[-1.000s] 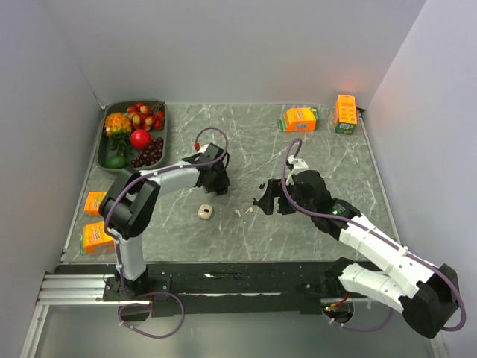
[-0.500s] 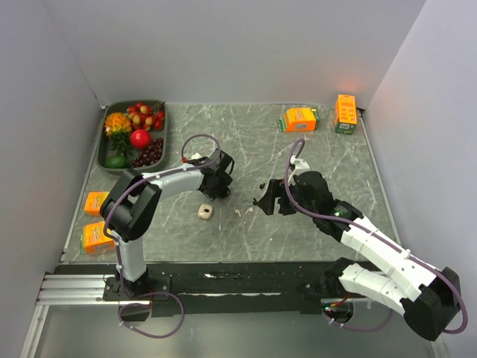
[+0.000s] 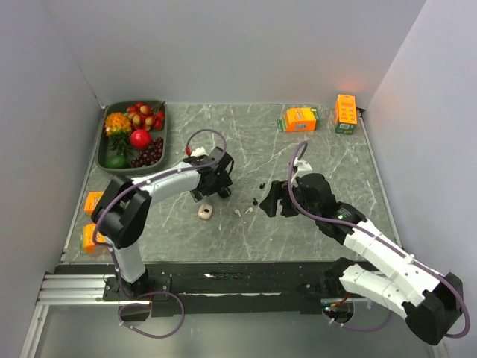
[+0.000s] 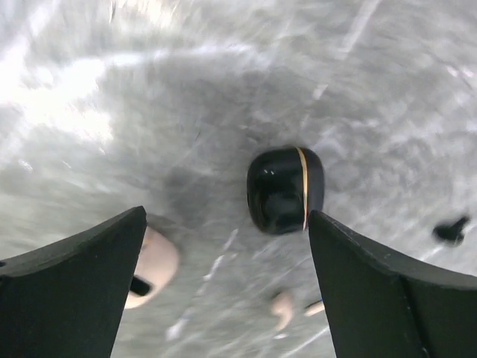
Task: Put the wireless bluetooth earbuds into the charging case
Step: Pick up the charging case at the center of the board.
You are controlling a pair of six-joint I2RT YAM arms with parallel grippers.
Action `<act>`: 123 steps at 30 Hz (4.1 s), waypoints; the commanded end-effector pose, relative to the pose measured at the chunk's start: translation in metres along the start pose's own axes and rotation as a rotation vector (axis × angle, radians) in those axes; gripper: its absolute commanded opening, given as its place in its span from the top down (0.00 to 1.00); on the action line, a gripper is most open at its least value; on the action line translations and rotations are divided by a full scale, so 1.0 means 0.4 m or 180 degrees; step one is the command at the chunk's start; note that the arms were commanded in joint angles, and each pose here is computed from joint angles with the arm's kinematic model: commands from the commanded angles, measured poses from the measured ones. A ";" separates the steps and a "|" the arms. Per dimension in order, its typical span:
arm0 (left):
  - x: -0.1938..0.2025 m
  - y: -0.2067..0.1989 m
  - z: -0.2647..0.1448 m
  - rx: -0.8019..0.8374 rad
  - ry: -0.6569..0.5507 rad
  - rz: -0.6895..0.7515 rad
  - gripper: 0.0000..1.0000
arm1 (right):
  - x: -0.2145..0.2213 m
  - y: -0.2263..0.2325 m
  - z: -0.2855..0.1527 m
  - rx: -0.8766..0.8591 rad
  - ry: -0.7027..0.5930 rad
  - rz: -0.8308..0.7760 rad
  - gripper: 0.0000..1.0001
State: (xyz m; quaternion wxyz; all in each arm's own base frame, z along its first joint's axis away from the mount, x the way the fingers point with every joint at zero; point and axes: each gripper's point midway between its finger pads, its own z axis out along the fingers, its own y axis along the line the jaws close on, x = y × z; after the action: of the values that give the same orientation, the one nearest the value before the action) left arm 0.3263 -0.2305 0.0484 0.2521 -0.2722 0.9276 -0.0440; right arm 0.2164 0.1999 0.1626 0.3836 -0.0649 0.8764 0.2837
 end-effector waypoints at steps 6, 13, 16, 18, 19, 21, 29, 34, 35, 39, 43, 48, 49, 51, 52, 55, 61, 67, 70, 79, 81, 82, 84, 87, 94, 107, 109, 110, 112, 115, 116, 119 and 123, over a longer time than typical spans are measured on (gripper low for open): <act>-0.018 0.005 -0.087 0.0690 -0.0116 0.2129 0.02 | -0.019 -0.017 -0.015 0.0091 -0.0194 -0.0150 0.12; -0.008 -0.073 -0.115 0.1533 -0.0413 0.2943 0.01 | -0.023 0.004 -0.008 -0.0024 -0.0158 -0.0131 0.12; -0.019 -0.105 -0.113 0.1562 -0.0376 0.3264 0.01 | -0.029 0.007 -0.010 -0.0035 -0.0169 -0.0171 0.12; -0.038 -0.122 -0.082 0.1321 -0.0278 0.3312 0.01 | -0.032 0.007 -0.009 -0.0013 -0.0153 -0.0206 0.12; -0.050 -0.128 -0.070 0.1210 -0.0262 0.3236 0.03 | -0.032 0.007 -0.009 -0.0006 -0.0140 -0.0210 0.12; -0.038 -0.150 -0.049 0.1220 -0.0094 0.3317 0.04 | -0.037 0.007 -0.010 0.0001 -0.0155 -0.0208 0.12; -0.020 -0.105 -0.058 0.1372 -0.0084 0.3556 0.01 | -0.031 0.000 -0.016 0.0017 -0.0180 -0.0215 0.12; -0.017 -0.085 -0.087 0.1581 -0.0248 0.3834 0.01 | -0.012 -0.005 -0.001 0.0015 -0.0079 -0.0200 0.12; -0.011 -0.076 -0.078 0.1560 -0.0225 0.3861 0.01 | -0.011 -0.003 0.000 0.0000 -0.0077 -0.0191 0.12; -0.015 -0.079 -0.053 0.1537 -0.0192 0.3898 0.03 | -0.010 0.000 0.002 -0.0011 -0.0054 -0.0176 0.12; -0.021 -0.098 -0.040 0.1604 -0.0251 0.3951 0.05 | -0.011 0.000 -0.002 0.0001 -0.0044 -0.0187 0.12; -0.014 -0.107 -0.021 0.1649 -0.0175 0.4039 0.08 | -0.014 0.000 -0.010 0.0020 -0.0049 -0.0175 0.12; -0.010 -0.105 -0.015 0.1659 -0.0146 0.4060 0.10 | -0.013 0.000 -0.012 0.0013 -0.0051 -0.0170 0.12; -0.003 -0.110 -0.013 0.1707 -0.0116 0.4078 0.11 | -0.008 -0.001 -0.013 0.0011 -0.0044 -0.0150 0.12; 0.005 -0.104 -0.001 0.1691 -0.0061 0.4108 0.13 | -0.006 -0.001 -0.013 0.0005 -0.0035 -0.0140 0.12; 0.016 -0.107 0.009 0.1725 -0.0012 0.4123 0.15 | -0.003 -0.003 -0.013 0.0017 -0.0014 -0.0139 0.12; 0.018 -0.106 0.032 0.1692 0.0025 0.4123 0.18 | -0.005 -0.003 -0.014 0.0033 -0.0006 -0.0153 0.12; 0.024 -0.101 0.054 0.1644 0.0073 0.4130 0.22 | -0.002 -0.008 -0.011 0.0057 0.0008 -0.0152 0.12; 0.025 -0.100 0.059 0.1628 0.0082 0.4132 0.24 | -0.002 -0.009 -0.009 0.0068 0.0008 -0.0147 0.12; 0.028 -0.093 0.062 0.1612 0.0110 0.4113 0.41 | -0.006 -0.004 -0.006 0.0047 -0.0002 -0.0150 0.12; 0.029 -0.091 0.063 0.1616 0.0121 0.4100 0.46 | -0.007 -0.006 -0.007 0.0052 -0.0011 -0.0148 0.12; 0.032 -0.090 0.064 0.1614 0.0133 0.4101 0.46 | -0.006 -0.007 -0.009 0.0055 -0.0018 -0.0156 0.12; 0.033 -0.088 0.065 0.1604 0.0142 0.4093 0.53 | -0.007 -0.007 -0.012 0.0056 -0.0024 -0.0153 0.12; 0.027 -0.094 0.056 0.1617 0.0106 0.4053 0.73 | -0.011 -0.004 -0.017 0.0044 -0.0046 -0.0149 0.12; -0.003 -0.091 0.014 0.1670 -0.0155 0.3824 0.99 | -0.034 0.015 -0.035 -0.0029 -0.0139 -0.0133 0.12; -0.040 -0.104 -0.217 0.2675 -0.1218 0.2925 0.99 | -0.114 0.092 -0.111 -0.0333 -0.0401 0.0034 0.12; -0.055 -0.106 -0.297 0.3007 -0.1631 0.2663 0.99 | -0.119 0.099 -0.117 -0.0343 -0.0373 0.0070 0.13; -0.067 -0.104 -0.324 0.3076 -0.1836 0.2570 0.99 | -0.132 0.108 -0.123 -0.0353 -0.0388 0.0079 0.13; -0.069 -0.089 -0.397 0.3318 -0.2268 0.2401 0.99 | -0.138 0.117 -0.129 -0.0391 -0.0377 0.0075 0.13; -0.058 -0.074 -0.448 0.3420 -0.2506 0.2319 0.99 | -0.155 0.158 -0.145 -0.0601 -0.0342 -0.0014 0.13; -0.039 -0.075 -0.461 0.3492 -0.2511 0.2355 0.99 | -0.171 0.175 -0.153 -0.0667 -0.0360 -0.0039 0.14; 0.003 -0.072 -0.520 0.3760 -0.2679 0.2434 0.99 | -0.186 0.224 -0.173 -0.0917 -0.0283 -0.0141 0.14; 0.028 -0.070 -0.549 0.3738 -0.2788 0.2528 0.99 | -0.193 0.253 -0.177 -0.0949 -0.0147 -0.0346 0.16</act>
State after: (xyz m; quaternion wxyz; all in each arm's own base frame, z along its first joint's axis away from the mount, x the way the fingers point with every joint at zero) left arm 0.2296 -0.2690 0.2029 0.6394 0.2712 0.6459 -0.3168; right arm 0.2021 0.2249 0.2782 0.4084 -0.1102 0.8241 0.3767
